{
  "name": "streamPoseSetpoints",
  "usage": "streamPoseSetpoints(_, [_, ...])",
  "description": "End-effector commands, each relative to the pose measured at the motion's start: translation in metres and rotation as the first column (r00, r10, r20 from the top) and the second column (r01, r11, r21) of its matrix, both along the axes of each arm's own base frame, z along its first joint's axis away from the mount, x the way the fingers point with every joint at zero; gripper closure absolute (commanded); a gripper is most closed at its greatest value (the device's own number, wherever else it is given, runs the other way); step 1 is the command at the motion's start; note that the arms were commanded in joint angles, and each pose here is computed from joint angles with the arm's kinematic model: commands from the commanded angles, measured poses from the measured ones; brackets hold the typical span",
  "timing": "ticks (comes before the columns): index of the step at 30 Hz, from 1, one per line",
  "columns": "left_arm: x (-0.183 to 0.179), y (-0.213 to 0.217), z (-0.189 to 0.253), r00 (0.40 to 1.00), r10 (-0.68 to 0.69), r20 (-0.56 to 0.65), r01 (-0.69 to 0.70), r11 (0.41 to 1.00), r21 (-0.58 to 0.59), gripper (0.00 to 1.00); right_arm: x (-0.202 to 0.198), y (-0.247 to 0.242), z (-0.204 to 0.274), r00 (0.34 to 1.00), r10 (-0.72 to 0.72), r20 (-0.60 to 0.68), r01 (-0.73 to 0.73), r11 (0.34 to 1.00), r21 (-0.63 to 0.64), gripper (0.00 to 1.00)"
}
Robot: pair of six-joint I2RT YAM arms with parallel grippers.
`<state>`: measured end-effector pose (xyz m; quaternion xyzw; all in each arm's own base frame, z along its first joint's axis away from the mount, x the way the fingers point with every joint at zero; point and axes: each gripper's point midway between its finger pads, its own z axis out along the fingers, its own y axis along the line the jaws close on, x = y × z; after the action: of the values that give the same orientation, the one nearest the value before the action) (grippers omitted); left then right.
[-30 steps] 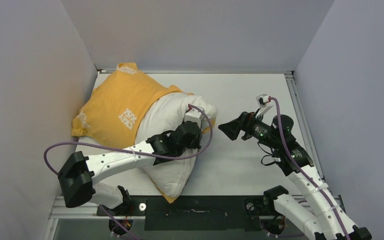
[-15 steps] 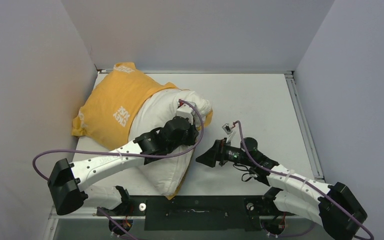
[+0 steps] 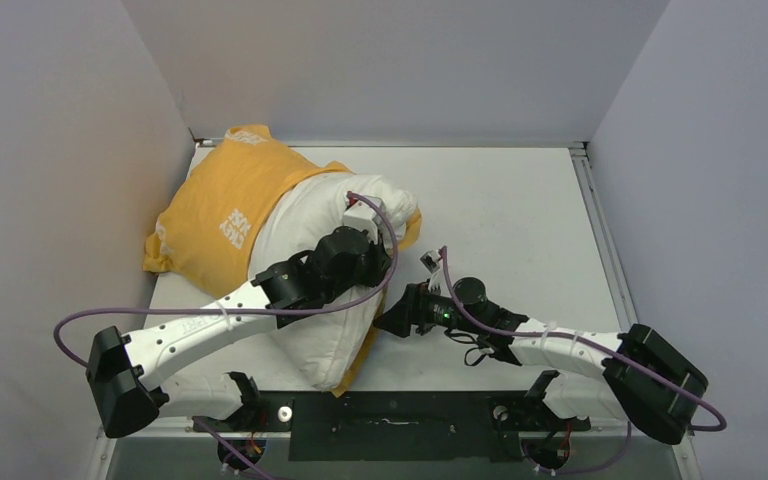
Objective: Put the pillow into the pillowcase
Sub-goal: Stuff the pillow into the pillowcase.
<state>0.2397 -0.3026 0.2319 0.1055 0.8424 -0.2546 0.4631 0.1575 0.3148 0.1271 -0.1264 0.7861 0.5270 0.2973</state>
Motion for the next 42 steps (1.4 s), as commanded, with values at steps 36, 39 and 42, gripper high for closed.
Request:
streamPoseSetpoints(36, [-0.017, 0.04, 0.078, 0.998, 0.02, 0.065, -0.017, 0.999, -0.037, 0.27, 0.077, -0.001, 0.099, 0.957, -0.209, 0.203, 0.151, 0.952, 0.267, 0.95])
streamPoseSetpoints(39, [-0.015, 0.033, 0.052, 1.0, 0.003, 0.015, -0.004, 0.999, 0.04, 0.3, 0.073, -0.006, 0.112, 0.951, -0.208, 0.228, 0.142, 0.951, 0.275, 0.95])
streamPoseSetpoints(42, [-0.008, 0.035, 0.024, 0.999, 0.041, -0.014, -0.039, 0.99, 0.136, 0.31, 0.069, -0.013, 0.129, 0.945, -0.211, 0.25, 0.131, 0.944, 0.302, 0.95])
